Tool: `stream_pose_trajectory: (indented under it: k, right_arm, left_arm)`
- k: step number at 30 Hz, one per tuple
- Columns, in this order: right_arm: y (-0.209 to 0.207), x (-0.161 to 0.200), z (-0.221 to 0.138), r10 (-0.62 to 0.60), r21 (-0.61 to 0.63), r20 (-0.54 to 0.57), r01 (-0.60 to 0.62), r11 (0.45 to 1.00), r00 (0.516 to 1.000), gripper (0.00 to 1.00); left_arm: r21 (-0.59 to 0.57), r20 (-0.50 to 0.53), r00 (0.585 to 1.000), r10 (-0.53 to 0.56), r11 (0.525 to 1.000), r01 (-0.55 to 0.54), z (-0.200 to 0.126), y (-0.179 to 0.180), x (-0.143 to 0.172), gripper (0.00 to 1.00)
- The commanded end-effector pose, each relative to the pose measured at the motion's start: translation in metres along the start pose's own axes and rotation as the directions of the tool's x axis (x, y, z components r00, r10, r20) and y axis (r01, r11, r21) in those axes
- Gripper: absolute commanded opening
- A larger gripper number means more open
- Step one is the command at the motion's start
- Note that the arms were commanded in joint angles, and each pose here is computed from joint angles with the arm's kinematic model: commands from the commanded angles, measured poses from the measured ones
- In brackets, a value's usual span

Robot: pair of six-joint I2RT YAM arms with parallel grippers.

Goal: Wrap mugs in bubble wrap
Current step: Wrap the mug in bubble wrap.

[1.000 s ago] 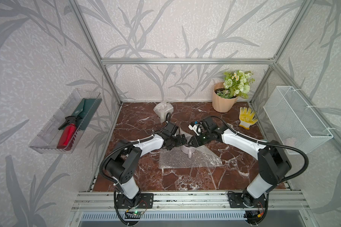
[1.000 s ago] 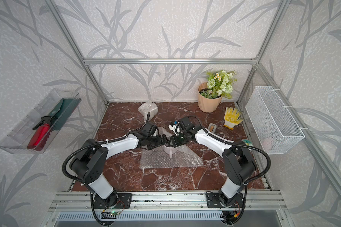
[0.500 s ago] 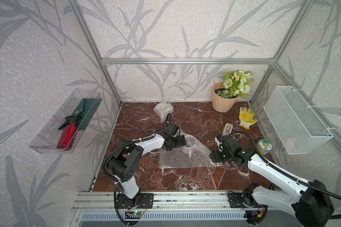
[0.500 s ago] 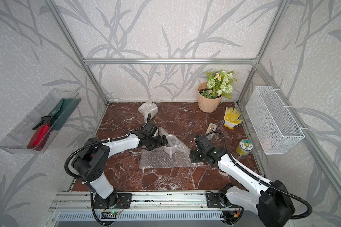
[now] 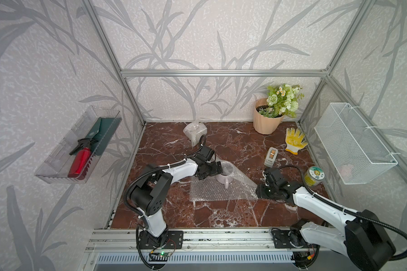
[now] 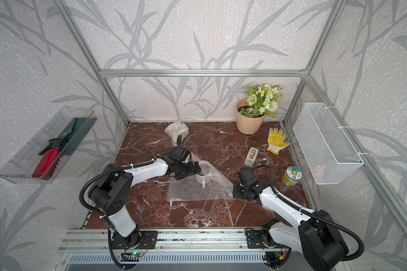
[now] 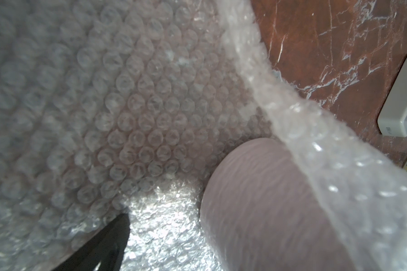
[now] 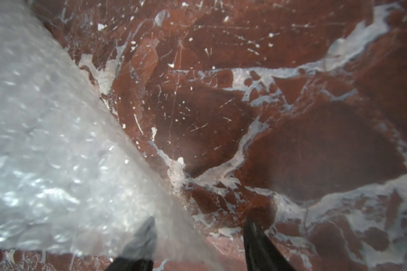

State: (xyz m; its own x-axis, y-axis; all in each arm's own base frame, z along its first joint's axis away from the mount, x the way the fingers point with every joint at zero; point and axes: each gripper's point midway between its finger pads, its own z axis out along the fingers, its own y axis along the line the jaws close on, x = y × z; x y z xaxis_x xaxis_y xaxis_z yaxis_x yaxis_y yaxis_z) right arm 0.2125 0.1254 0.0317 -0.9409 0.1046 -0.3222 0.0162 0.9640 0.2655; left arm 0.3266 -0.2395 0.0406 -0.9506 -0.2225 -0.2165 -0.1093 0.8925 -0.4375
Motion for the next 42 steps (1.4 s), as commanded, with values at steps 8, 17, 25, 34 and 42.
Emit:
stream_pose_trajectory:
  k: [8,17,25,34,42]
  right_arm:
    - [0.040,-0.012,-0.030,-0.010,-0.202,0.029,0.016,0.979,1.000,0.12]
    - [0.114,-0.042,-0.081,-0.110,-0.501,0.080,0.136,0.855,0.991,0.07]
    - [0.166,-0.094,-0.090,-0.074,-0.645,0.156,0.159,0.747,0.985,0.07]
    - [0.215,-0.130,-0.064,-0.070,-0.714,0.137,0.147,0.685,0.988,0.06]
    - [0.215,-0.128,-0.012,-0.081,-0.628,0.066,0.105,0.771,0.995,0.02]
  left_arm:
    - [-0.051,-0.029,1.000,-0.009,0.999,0.007,0.007,0.009,0.005,0.99]
    - [-0.074,-0.046,0.999,-0.008,0.997,0.005,0.012,0.014,0.009,0.99]
    - [-0.096,-0.064,0.998,-0.010,0.995,0.004,0.016,0.021,0.015,0.99]
    - [-0.105,-0.075,0.997,-0.005,0.994,-0.003,0.018,0.022,0.017,0.99]
    - [-0.099,-0.076,0.997,0.000,0.995,-0.007,0.019,0.021,0.018,0.99]
